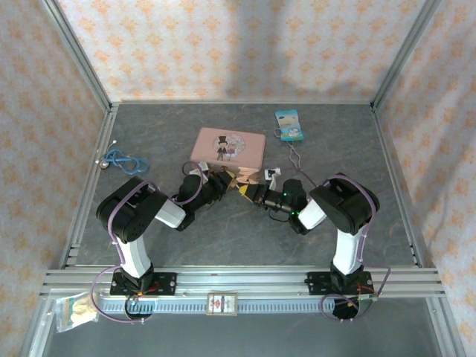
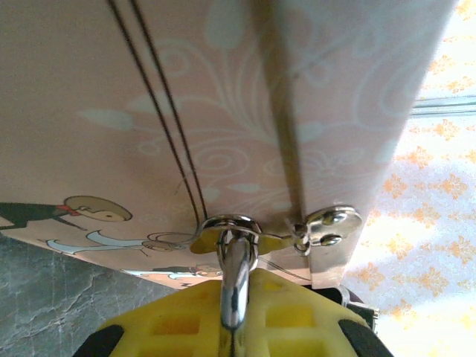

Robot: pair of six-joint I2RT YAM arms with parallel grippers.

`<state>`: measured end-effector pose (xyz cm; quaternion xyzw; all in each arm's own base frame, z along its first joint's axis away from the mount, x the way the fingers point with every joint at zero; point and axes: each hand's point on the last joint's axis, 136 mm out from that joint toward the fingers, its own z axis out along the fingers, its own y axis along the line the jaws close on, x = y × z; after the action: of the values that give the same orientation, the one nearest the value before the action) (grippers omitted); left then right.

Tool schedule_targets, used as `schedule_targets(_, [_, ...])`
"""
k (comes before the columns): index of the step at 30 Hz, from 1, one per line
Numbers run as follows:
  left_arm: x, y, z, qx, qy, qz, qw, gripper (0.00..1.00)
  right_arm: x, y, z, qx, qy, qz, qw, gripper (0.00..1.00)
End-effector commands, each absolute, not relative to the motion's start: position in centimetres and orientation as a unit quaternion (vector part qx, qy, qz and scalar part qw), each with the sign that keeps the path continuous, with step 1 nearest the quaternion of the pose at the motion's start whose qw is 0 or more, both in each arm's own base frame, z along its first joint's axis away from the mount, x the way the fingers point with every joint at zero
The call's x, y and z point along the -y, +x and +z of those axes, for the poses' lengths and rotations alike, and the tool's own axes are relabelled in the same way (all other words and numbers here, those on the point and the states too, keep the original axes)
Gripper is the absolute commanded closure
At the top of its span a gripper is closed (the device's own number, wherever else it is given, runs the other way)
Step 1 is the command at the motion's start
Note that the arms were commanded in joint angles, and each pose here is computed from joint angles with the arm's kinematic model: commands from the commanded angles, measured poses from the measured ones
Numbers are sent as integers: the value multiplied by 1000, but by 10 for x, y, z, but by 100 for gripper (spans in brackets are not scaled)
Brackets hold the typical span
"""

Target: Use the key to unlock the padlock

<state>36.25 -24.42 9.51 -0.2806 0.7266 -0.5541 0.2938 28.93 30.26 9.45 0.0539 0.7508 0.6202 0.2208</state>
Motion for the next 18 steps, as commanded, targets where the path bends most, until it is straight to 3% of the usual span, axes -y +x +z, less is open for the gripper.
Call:
schedule_targets(1, [250,362,134,-683,-256,-604,320,100,-301,289,102,-742,52,626,237,100])
schedule_targets(18, [254,358,135,-682,-255,-605,321,100,-311,285,113,-734,38,634,242,100])
